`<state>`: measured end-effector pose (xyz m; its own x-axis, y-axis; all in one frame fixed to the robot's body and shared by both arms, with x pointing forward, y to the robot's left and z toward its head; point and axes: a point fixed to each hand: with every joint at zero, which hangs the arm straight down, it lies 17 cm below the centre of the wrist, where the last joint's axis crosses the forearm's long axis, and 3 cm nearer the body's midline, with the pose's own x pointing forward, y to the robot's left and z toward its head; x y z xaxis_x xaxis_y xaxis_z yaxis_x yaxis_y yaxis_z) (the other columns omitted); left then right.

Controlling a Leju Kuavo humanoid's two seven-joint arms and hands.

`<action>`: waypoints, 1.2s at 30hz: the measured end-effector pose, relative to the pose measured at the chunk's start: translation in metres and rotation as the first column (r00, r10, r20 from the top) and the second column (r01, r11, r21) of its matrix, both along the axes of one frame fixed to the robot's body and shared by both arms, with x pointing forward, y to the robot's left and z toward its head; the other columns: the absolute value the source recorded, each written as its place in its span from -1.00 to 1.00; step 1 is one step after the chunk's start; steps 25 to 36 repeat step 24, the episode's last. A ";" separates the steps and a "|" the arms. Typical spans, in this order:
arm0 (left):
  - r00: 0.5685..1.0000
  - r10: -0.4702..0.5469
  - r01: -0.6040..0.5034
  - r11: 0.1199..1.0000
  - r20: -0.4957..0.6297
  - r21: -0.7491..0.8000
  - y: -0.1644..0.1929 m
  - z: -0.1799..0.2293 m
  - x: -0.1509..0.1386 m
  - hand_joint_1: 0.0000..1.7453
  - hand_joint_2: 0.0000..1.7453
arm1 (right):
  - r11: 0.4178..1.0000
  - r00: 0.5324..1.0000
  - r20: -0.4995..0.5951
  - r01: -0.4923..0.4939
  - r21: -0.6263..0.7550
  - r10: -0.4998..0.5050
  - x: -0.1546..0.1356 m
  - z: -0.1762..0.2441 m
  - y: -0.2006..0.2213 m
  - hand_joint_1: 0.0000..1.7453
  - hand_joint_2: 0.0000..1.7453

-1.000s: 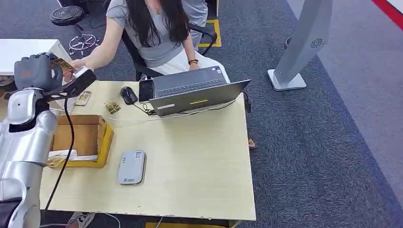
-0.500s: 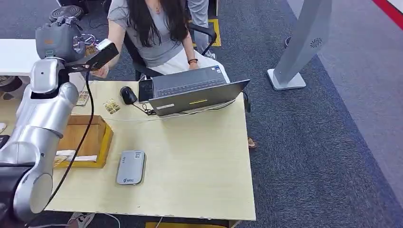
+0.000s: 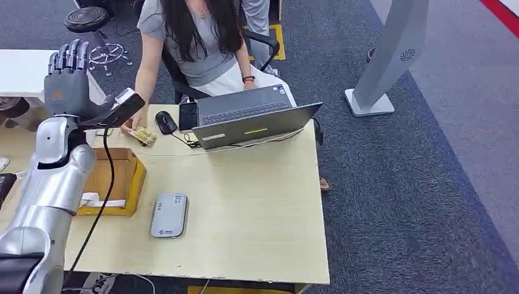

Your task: Pass the card to the sensor for recognition and then transmit it.

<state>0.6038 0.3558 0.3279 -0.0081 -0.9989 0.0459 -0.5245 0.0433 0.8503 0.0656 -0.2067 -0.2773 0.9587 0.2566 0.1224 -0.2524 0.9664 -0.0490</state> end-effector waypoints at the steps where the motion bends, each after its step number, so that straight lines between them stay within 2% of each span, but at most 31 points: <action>1: 1.000 -0.001 0.001 1.000 0.004 0.001 0.000 0.001 -0.001 -1.00 1.00 | 1.000 1.000 0.000 0.000 0.000 0.000 0.000 0.000 0.000 -1.00 -1.00; 14: 1.000 -0.005 0.004 1.000 0.025 0.006 0.001 0.006 -0.007 -1.00 1.00 | 1.000 1.000 0.000 0.001 0.000 -0.001 0.000 0.000 0.000 -1.00 -1.00; 17: 0.999 -0.037 0.038 0.999 0.027 -0.028 0.001 0.000 -0.013 -1.00 1.00 | 1.000 1.000 0.007 0.008 -0.003 -0.008 0.001 0.000 -0.001 -1.00 -1.00; 19: 0.994 -0.100 0.103 0.991 0.040 -0.080 -0.003 -0.015 -0.031 -1.00 1.00 | 1.000 0.999 0.020 0.026 -0.008 -0.026 0.004 0.000 -0.002 -1.00 -1.00; 21: 0.981 -0.182 0.192 0.967 0.071 -0.166 -0.008 -0.038 -0.066 -1.00 1.00 | 0.998 0.998 0.029 0.060 -0.008 -0.060 0.004 0.000 -0.003 -1.00 -1.00; 24: 0.935 -0.339 0.354 0.871 0.105 -0.341 -0.021 -0.083 -0.137 -1.00 1.00 | 0.993 0.993 0.037 0.114 -0.008 -0.114 0.005 0.000 -0.005 -1.00 -1.00; 36: 0.935 -0.339 0.354 0.871 0.105 -0.341 -0.021 -0.083 -0.137 -1.00 1.00 | 0.993 0.993 0.037 0.114 -0.008 -0.114 0.005 0.000 -0.005 -1.00 -1.00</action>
